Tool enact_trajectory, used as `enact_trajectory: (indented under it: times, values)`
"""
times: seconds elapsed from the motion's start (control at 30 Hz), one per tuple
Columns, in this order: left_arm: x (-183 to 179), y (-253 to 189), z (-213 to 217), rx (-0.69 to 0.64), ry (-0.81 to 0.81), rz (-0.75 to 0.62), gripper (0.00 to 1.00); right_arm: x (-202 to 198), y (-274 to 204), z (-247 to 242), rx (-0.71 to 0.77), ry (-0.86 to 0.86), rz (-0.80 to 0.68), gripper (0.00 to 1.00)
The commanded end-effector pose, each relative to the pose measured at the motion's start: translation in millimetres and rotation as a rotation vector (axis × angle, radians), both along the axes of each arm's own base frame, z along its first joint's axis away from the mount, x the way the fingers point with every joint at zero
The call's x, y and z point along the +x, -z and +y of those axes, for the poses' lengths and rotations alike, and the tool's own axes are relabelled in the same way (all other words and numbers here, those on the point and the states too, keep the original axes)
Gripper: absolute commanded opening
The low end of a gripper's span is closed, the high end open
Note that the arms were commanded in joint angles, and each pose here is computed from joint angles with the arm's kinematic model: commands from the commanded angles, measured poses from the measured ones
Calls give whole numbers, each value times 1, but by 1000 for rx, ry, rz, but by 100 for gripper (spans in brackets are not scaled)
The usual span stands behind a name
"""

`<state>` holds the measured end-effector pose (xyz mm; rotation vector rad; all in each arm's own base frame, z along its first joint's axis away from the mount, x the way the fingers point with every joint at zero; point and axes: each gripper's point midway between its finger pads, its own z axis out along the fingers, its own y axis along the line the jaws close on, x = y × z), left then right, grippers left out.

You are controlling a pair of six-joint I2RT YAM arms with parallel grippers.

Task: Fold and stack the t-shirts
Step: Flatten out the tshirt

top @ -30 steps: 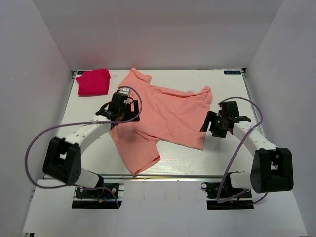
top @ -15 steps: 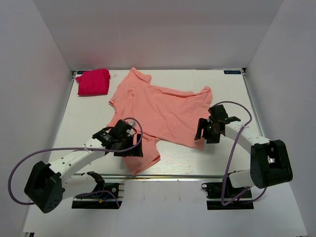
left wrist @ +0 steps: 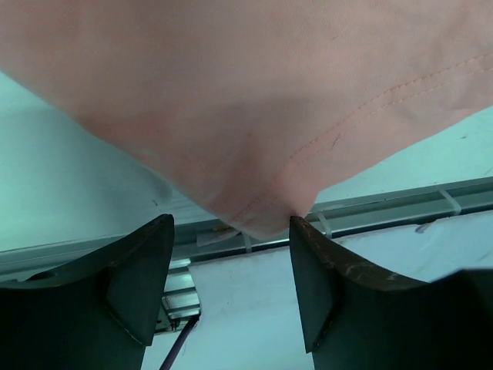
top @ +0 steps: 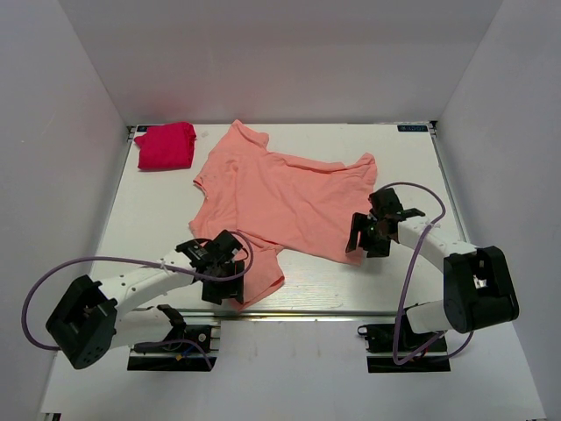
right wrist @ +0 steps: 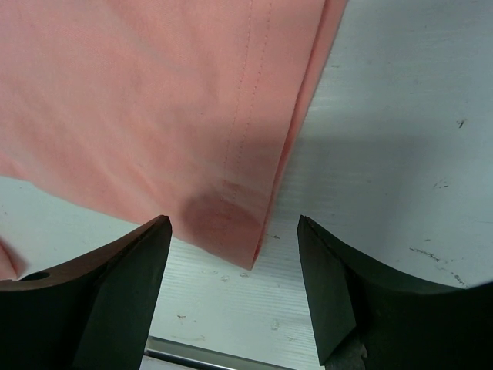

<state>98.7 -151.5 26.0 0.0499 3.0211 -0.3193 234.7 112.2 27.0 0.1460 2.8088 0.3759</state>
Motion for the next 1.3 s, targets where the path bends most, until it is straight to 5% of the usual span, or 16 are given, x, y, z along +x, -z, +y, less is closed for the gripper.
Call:
enact_trajectory:
  times: [0.0,0.1,0.33,0.63,0.87,0.93,1.1,1.27]
  values:
    - [5,6,-11,-33,-21,-29,71,-3,2,0,-5,-2,-1,72]
    - [7,15,-19,-47,-8,-40,71,-6,2,1,9,2,-2,71]
    - [-2,34,-8,53,24,-13,49,-9,2,6,26,4,-17,68]
    - [-2,28,-20,13,63,-45,0,-19,16,14,11,3,49,62]
    - [11,13,-31,-29,72,-121,0,-28,24,18,15,21,71,55]
    - [15,5,-28,-28,63,-156,0,-29,26,18,3,21,79,44]
    - [52,-33,-29,-29,30,-360,0,-28,31,11,-46,55,67,0]
    - [100,-91,-24,8,-56,-597,0,1,1,-7,-146,116,-54,0]
